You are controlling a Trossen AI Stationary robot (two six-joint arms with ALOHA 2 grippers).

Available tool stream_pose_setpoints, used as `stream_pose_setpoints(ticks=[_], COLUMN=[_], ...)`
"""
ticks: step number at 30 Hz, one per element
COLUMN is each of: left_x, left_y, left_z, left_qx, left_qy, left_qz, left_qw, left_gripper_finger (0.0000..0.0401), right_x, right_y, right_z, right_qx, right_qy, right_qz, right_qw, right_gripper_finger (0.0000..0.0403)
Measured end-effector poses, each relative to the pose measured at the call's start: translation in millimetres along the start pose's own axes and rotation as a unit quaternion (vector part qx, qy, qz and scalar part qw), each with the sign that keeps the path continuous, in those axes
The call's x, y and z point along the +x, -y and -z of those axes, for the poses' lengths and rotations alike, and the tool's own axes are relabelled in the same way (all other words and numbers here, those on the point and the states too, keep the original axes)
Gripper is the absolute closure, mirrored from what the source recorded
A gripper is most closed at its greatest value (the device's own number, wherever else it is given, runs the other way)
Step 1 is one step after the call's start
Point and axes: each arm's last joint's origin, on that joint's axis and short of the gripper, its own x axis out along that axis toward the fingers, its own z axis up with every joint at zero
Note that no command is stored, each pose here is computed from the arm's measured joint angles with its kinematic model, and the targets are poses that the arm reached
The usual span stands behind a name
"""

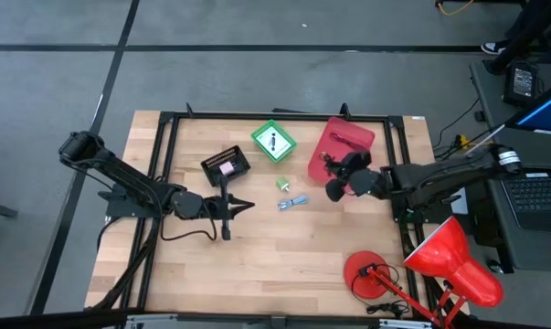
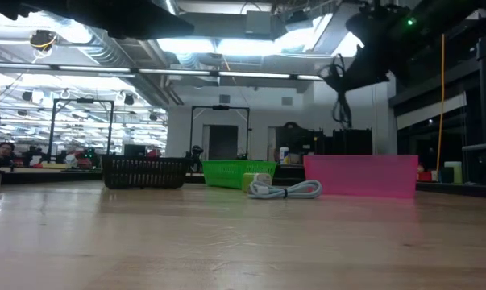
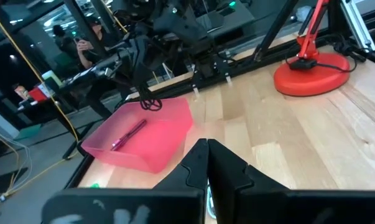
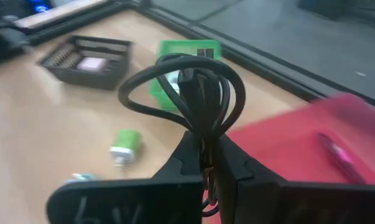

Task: Pick and place items into bin
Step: Put the black charger cable into the pink bin

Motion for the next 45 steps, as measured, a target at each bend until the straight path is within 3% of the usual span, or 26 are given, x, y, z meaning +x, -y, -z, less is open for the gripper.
stream_pose_setpoints(ticks=[4, 13, 18, 28, 36, 45], left_x=[0, 0, 0, 0, 0, 0], left_y=[0, 0, 0, 0, 0, 0], left_z=[0, -1, -1, -1, -1, -1], left_qx=[0.000, 0.003, 0.017, 0.004, -0.006, -0.006], left_qy=[0.000, 0.003, 0.003, 0.003, 0.003, 0.003], left_qz=[0.000, -0.001, -0.001, -0.001, -0.001, -0.001], left_qw=[1.000, 1.000, 1.000, 1.000, 1.000, 1.000], left_gripper_finger=[0.0398, 0.0398, 0.0398, 0.0398, 0.0398, 0.0398], right_x=[0, 13, 25, 38, 38, 45], right_y=[9, 24, 43, 77, 79, 84], right_z=[2, -5, -7, -5, 0, 25], right_qx=[0.017, 0.049, 0.103, 0.145, 0.144, 0.133], right_qy=[-0.007, -0.020, -0.067, -0.165, -0.189, -0.233], right_qz=[0.038, 0.065, 0.073, 0.086, 0.091, 0.119], right_qw=[0.999, 0.997, 0.990, 0.972, 0.967, 0.956], right_gripper_finger=[0.0401, 0.0401, 0.0401, 0.0401, 0.0401, 0.0401])
